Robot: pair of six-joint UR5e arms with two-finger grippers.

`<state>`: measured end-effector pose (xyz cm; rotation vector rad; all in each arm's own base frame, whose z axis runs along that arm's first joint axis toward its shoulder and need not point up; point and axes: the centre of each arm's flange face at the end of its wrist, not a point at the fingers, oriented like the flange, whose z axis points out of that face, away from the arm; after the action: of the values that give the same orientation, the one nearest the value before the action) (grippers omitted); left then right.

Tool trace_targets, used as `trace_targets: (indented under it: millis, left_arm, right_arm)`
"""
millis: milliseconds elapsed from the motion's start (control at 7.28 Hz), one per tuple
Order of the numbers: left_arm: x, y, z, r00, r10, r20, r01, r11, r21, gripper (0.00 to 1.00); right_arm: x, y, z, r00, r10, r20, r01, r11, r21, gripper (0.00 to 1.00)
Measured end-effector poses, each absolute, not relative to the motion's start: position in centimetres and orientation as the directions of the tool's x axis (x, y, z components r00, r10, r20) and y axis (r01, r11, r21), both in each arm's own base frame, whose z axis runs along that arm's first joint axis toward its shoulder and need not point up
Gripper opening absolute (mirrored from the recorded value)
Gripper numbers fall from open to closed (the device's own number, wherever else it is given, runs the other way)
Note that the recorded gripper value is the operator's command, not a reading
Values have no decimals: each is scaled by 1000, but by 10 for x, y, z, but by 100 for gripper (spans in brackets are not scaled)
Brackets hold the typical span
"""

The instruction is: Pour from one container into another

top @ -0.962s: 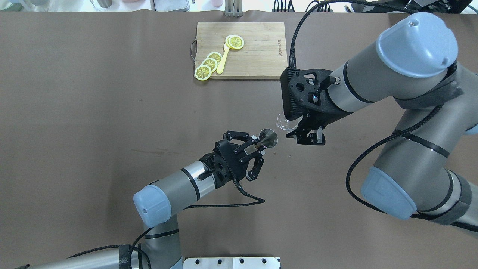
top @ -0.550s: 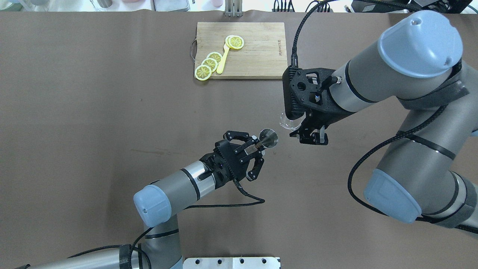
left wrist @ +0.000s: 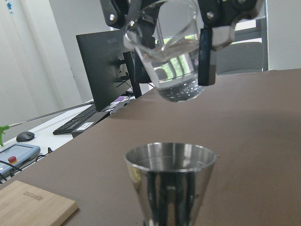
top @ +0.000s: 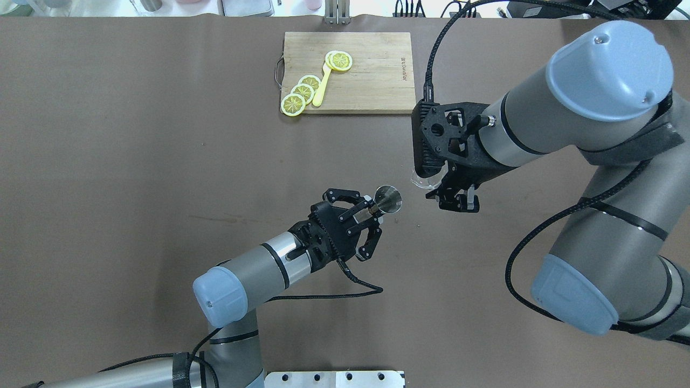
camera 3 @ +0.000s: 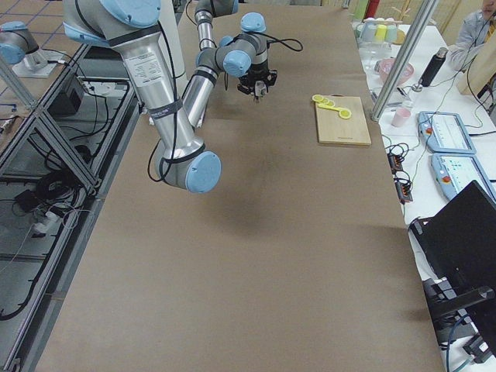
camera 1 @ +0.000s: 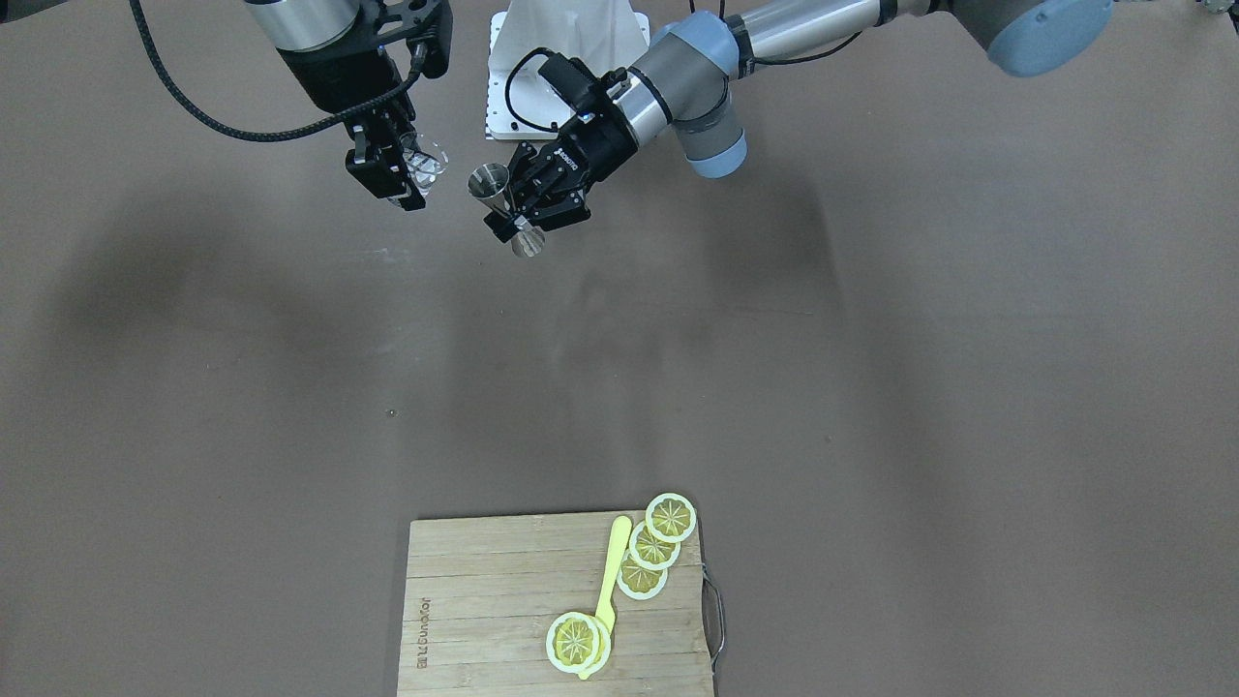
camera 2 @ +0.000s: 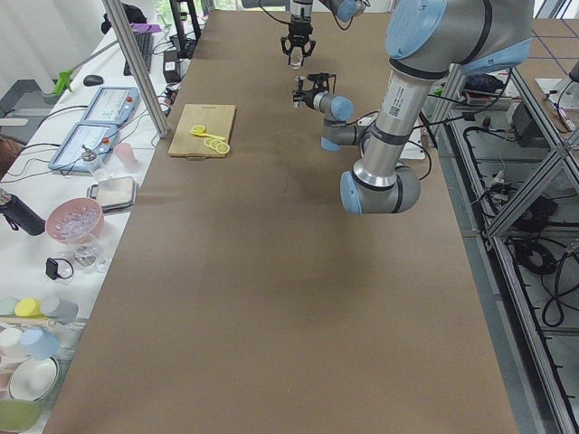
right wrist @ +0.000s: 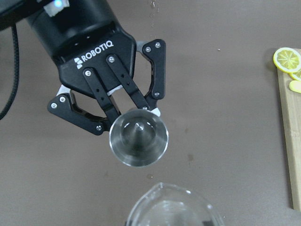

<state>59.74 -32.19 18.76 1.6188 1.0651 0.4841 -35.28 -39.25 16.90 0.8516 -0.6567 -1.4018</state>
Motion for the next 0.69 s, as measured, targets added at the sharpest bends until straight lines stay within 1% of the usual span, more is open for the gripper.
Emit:
trace_targets:
  millis: [687]
  left_arm:
    - [597,-322,188,515,832,-208,391,-12,921,0]
  right_arm:
    - [-364,-382,165,80,-993,-87,624,-18,781,0]
